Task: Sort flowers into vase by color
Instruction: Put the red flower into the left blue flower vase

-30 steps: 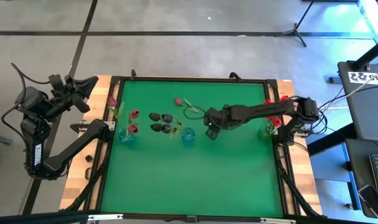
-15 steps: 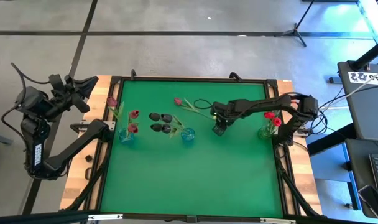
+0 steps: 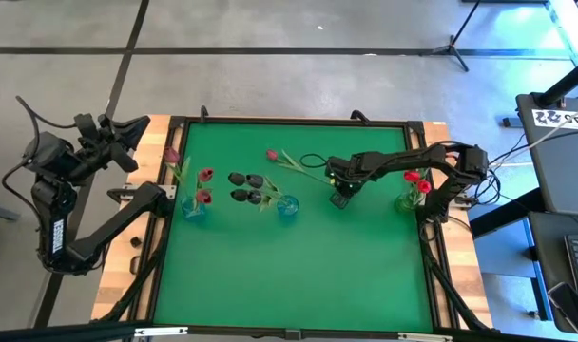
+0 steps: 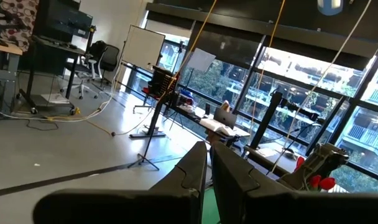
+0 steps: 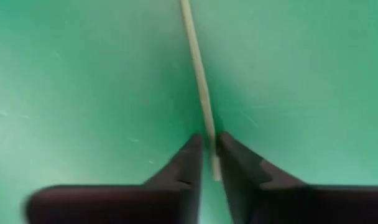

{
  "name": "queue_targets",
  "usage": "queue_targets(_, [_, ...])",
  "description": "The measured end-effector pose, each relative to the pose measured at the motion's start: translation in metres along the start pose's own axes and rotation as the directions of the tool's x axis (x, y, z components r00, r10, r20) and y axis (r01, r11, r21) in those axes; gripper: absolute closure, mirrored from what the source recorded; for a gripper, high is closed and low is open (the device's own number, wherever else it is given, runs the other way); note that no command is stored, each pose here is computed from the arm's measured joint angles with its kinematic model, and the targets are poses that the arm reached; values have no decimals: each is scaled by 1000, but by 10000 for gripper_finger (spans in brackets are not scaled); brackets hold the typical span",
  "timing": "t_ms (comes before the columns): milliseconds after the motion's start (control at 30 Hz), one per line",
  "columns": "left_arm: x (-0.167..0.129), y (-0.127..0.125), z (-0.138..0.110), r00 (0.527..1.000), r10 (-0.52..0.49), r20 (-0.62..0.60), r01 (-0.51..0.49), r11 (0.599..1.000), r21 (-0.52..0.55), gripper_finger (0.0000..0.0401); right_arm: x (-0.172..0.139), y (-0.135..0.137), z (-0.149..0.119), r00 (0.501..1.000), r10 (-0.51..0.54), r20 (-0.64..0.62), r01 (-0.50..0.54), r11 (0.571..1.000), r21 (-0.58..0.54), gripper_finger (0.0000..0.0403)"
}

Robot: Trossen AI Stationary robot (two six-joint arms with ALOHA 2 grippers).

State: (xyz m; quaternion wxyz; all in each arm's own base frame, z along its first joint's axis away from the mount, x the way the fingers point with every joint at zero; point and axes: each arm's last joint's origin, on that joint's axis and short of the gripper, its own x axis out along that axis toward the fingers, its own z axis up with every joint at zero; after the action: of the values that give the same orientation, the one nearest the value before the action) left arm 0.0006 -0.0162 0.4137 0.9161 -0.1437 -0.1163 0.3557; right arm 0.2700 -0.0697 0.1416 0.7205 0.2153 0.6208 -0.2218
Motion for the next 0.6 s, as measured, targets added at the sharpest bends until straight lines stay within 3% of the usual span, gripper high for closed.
queue_targets(100, [0, 0, 0, 1000, 0, 0, 0, 1000, 0, 381, 0, 0, -1, 1000, -3, -7, 3, 1000, -19, 388])
queue_targets(367, [0, 0, 0, 1000, 0, 0, 0, 1000, 0, 381, -12, 2, -6, 998, -17, -54, 15, 1000, -27, 398])
queue_targets(467, [0, 0, 0, 1000, 0, 0, 0, 1000, 0, 381, -43, 12, 1, 999, 32, 28, -31, 999, -25, 396])
queue_targets(600, [0, 0, 0, 1000, 0, 0, 0, 1000, 0, 381, -83, 24, -3, 998, 51, 43, -49, 998, -42, 400])
